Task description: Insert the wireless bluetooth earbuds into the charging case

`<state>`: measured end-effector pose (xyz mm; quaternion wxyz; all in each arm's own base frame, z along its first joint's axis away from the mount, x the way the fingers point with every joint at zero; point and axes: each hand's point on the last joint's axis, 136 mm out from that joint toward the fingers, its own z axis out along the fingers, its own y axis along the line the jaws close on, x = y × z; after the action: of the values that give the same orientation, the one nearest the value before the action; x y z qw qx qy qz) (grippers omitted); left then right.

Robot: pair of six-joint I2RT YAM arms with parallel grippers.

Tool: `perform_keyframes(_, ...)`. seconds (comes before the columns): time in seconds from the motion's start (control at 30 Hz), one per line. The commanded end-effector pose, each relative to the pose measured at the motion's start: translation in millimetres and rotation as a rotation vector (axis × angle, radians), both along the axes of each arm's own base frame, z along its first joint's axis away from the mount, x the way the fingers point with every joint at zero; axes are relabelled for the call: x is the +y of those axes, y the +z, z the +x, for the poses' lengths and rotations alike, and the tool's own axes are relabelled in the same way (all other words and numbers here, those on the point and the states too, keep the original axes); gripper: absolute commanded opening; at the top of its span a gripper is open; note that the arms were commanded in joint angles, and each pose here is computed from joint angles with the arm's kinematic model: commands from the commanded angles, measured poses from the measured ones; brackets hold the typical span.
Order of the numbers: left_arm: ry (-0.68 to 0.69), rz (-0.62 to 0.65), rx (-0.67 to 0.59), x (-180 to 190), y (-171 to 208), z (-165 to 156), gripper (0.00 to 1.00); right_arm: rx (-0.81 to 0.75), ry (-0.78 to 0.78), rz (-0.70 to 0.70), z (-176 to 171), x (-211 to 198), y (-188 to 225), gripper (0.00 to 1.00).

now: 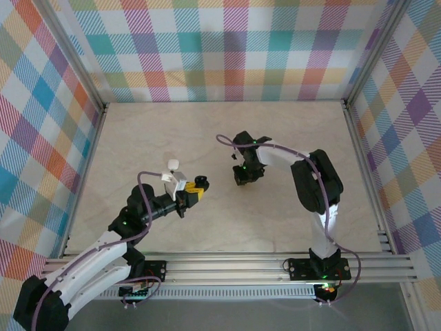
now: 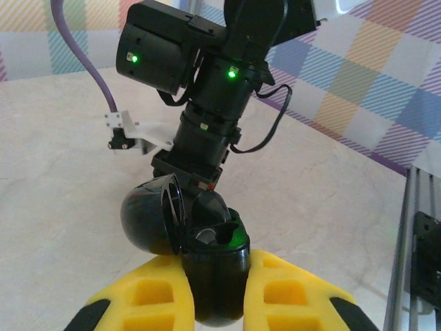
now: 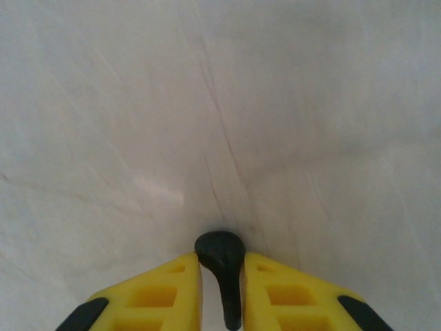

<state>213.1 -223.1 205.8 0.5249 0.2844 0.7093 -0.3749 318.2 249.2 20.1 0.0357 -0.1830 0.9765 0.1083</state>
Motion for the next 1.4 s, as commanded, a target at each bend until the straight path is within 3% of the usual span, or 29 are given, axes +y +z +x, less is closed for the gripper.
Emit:
perform_keyframes(0.0,-0.075,-0.064,-0.076,-20,36,-2,0.0,0.05,-0.072,0.0,-22,-7,-3,0.26)
perform_keyframes(0.27,-0.164,-0.03,-0.087,-48,33,-5,0.0,-0.029,-0.095,-0.006,-21,-17,40,0.42)
perform_keyframes(0.47,-0.161,-0.021,-0.106,-41,30,-12,0.0,-0.087,0.01,0.035,-10,-6,63,0.43)
perform_keyframes(0.6,-0.148,-0.012,-0.11,-32,24,-20,0.0,-0.055,0.194,0.055,-13,6,61,0.38)
perform_keyframes(0.87,-0.114,0.002,-0.114,-18,16,-27,0.0,-0.028,0.395,0.016,-8,10,49,0.33)
perform_keyframes(1.03,-0.114,0.025,-0.128,-16,15,-29,0.0,-0.025,0.455,-0.035,-2,6,47,0.34)
perform_keyframes(1.2,-0.123,0.044,-0.126,-19,10,-26,0.0,0.012,0.512,-0.117,-6,-2,38,0.41)
perform_keyframes(1.37,-0.13,0.052,-0.121,-23,7,-24,0.0,0.014,0.592,-0.152,-13,0,34,0.4)
